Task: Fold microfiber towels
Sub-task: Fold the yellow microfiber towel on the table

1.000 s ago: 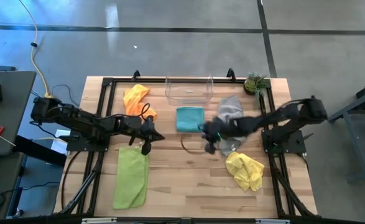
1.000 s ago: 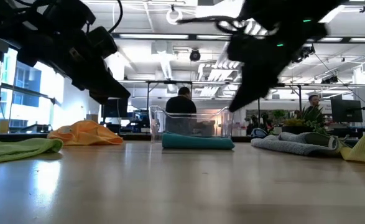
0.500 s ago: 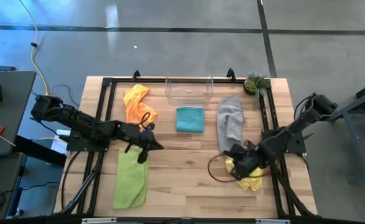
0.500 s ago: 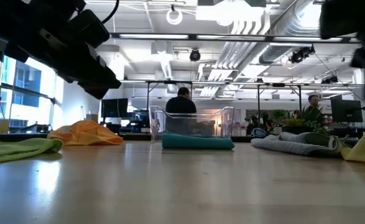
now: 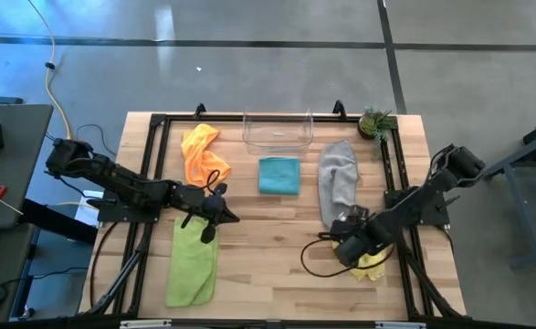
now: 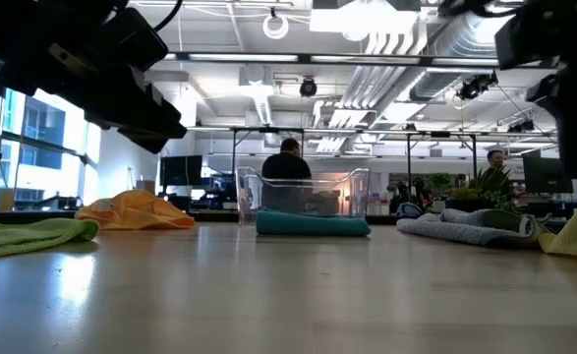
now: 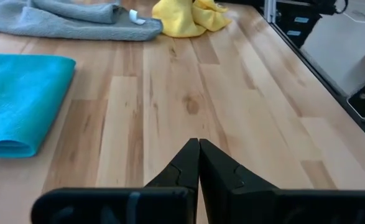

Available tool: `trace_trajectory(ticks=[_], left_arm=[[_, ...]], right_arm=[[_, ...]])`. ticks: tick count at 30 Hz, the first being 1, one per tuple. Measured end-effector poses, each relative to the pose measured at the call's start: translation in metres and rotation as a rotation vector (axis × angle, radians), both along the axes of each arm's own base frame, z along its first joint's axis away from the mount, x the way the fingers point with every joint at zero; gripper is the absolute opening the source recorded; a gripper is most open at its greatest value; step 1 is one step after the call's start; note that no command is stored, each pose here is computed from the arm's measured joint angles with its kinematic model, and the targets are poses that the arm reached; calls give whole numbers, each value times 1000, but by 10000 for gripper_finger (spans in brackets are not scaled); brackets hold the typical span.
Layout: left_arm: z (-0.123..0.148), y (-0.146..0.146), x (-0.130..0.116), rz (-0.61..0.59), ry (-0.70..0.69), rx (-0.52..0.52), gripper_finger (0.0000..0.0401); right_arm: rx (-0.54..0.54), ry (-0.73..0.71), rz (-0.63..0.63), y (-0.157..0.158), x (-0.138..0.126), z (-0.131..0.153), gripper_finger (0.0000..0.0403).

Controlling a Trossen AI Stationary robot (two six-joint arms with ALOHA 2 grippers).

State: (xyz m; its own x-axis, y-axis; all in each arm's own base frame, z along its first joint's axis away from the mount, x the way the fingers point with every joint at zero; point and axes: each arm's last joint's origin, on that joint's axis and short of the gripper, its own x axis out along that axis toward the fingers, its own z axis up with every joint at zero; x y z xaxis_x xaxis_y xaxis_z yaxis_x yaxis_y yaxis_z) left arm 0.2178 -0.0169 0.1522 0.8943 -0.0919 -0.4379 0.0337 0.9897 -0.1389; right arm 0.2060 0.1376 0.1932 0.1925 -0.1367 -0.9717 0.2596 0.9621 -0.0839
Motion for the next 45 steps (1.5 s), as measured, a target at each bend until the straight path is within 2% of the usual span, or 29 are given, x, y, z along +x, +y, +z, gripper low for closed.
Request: trace_trajectory(ticks=[5, 8, 10, 13, 15, 17, 21, 26, 30, 37, 41, 45], left_arm=[[0, -4, 0, -21, 0, 8, 0], [0, -6, -1, -30, 0, 8, 0], [0, -7, -1, -34, 0, 11, 0], [0, -7, -1, -36, -1, 16, 0], [0, -7, -1, -36, -1, 16, 0], [0, -7, -1, -30, -1, 19, 0], [0, -7, -1, -33, -4, 32, 0], [0, -7, -1, -46, -7, 58, 0], [0, -9, -1, -65, -9, 89, 0], [-2, -17, -3, -61, 5, 141, 0], [-4, -22, -5, -65, 34, 138, 0], [-4, -27, -6, -65, 38, 128, 0]], right_arm=[[35, 116, 71, -4, 13, -20, 220], [66, 186, 76, -5, 17, -30, 193], [91, 213, 92, -4, 18, -33, 159], [130, 208, 98, -2, 19, -32, 86], [150, 177, 97, 1, 23, -22, 32], [167, 107, 105, 5, 28, -6, 11], [176, -81, 128, 13, 45, 36, 28], [138, -329, 183, 8, 76, 73, 4], [114, -438, 206, -6, 107, 69, 8], [67, -452, 165, -34, 149, 32, 21], [52, -428, 160, -45, 156, 27, 68], [57, -455, 154, -47, 155, 51, 132]])
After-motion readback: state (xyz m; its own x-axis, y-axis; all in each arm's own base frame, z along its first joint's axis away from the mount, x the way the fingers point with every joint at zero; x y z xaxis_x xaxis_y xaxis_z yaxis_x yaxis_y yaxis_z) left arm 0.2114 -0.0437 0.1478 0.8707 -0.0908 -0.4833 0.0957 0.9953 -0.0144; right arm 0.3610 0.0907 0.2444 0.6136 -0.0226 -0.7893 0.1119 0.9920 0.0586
